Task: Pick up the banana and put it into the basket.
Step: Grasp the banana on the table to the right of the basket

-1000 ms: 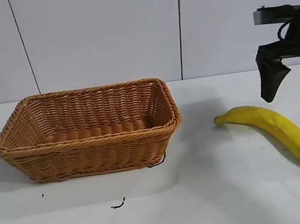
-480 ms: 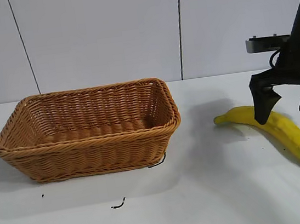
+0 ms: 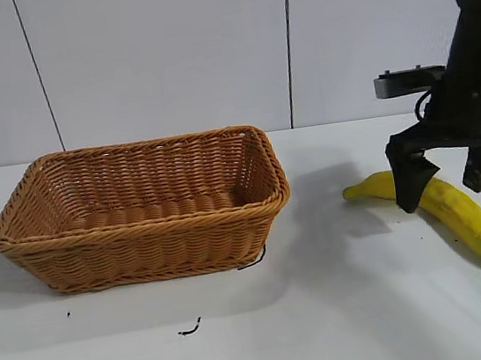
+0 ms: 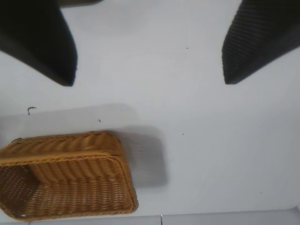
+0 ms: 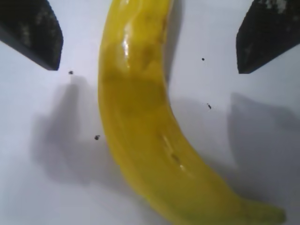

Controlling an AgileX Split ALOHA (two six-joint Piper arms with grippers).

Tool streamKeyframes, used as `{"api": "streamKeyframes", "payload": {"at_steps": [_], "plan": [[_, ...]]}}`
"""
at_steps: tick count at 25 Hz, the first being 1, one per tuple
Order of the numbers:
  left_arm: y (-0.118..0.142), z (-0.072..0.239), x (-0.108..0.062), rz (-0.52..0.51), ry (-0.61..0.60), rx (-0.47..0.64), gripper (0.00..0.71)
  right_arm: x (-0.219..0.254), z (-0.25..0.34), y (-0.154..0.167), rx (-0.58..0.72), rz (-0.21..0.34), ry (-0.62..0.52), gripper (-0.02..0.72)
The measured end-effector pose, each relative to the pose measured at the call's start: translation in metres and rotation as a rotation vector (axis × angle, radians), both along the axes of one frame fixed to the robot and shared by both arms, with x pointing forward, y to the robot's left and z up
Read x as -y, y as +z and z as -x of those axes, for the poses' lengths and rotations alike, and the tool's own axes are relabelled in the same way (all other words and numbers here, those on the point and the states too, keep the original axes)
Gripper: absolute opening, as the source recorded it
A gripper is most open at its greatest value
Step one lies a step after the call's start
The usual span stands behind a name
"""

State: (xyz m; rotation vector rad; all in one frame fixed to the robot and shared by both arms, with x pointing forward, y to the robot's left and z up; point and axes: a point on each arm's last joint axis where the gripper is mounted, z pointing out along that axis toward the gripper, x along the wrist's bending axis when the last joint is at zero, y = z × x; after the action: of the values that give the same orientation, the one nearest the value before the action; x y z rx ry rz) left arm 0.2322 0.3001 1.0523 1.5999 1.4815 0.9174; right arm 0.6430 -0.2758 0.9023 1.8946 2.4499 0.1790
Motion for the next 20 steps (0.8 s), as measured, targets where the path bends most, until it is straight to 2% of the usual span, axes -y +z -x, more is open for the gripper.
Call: {"api": "streamKeyframes", "payload": {"at_steps": [3, 15, 20], "plan": [[0.0000, 0.0000, 0.0000, 0.000, 0.000, 0.000, 0.635, 0.0009, -0.0007, 0.0000, 0.008, 0.015, -0.004, 0.690], [0.0000, 0.0000, 0.0000, 0.000, 0.000, 0.000, 0.635, 0.0010, -0.0021, -0.0061, 0.005, 0.018, -0.005, 0.663], [0.0000, 0.0000, 0.0000, 0.000, 0.000, 0.000, 0.635, 0.0030, -0.0022, -0.0074, 0.004, 0.040, 0.004, 0.643]]}}
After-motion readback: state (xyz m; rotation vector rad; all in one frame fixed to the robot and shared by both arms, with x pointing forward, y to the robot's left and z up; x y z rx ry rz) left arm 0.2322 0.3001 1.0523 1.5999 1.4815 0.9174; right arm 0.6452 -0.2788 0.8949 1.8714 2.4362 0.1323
